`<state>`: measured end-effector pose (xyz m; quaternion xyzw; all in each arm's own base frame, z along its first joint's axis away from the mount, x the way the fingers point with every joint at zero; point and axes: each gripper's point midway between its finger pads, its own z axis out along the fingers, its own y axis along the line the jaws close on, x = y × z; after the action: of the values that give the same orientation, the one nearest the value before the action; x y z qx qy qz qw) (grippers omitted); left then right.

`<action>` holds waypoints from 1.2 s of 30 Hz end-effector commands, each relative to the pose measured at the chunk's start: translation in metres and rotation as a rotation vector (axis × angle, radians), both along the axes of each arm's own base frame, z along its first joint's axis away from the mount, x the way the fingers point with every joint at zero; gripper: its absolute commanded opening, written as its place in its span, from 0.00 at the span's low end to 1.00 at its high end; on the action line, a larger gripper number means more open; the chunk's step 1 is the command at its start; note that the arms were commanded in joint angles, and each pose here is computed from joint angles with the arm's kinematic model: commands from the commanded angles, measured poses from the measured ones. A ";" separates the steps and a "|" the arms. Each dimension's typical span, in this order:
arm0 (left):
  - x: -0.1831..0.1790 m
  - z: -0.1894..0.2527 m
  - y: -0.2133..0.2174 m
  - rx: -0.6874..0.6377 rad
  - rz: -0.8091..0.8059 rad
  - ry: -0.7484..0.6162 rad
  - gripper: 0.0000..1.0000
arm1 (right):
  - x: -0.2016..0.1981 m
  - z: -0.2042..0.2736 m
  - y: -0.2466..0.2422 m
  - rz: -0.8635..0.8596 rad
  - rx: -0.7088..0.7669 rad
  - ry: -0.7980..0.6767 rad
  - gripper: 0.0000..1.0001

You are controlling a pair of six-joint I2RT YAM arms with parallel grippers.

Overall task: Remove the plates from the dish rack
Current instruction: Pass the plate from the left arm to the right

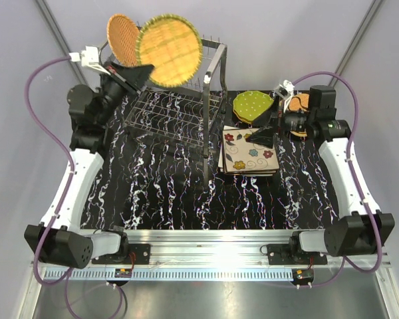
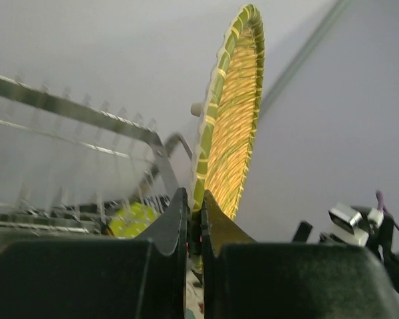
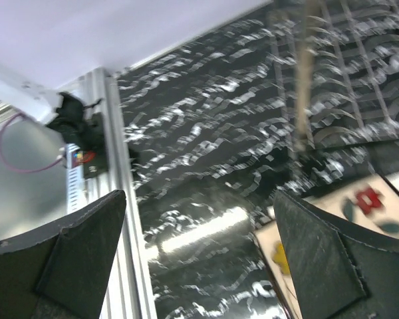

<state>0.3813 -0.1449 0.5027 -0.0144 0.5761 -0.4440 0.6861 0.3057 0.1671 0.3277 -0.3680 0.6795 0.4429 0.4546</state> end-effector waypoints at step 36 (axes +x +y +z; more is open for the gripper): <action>-0.132 -0.094 -0.097 -0.034 -0.419 -0.001 0.00 | -0.012 0.053 0.068 -0.250 0.269 0.112 0.86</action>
<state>0.2600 -0.2455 0.3702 0.0805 0.6197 -0.5694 0.5341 0.2892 0.2357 0.3785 -0.1957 0.6796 0.5018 0.4980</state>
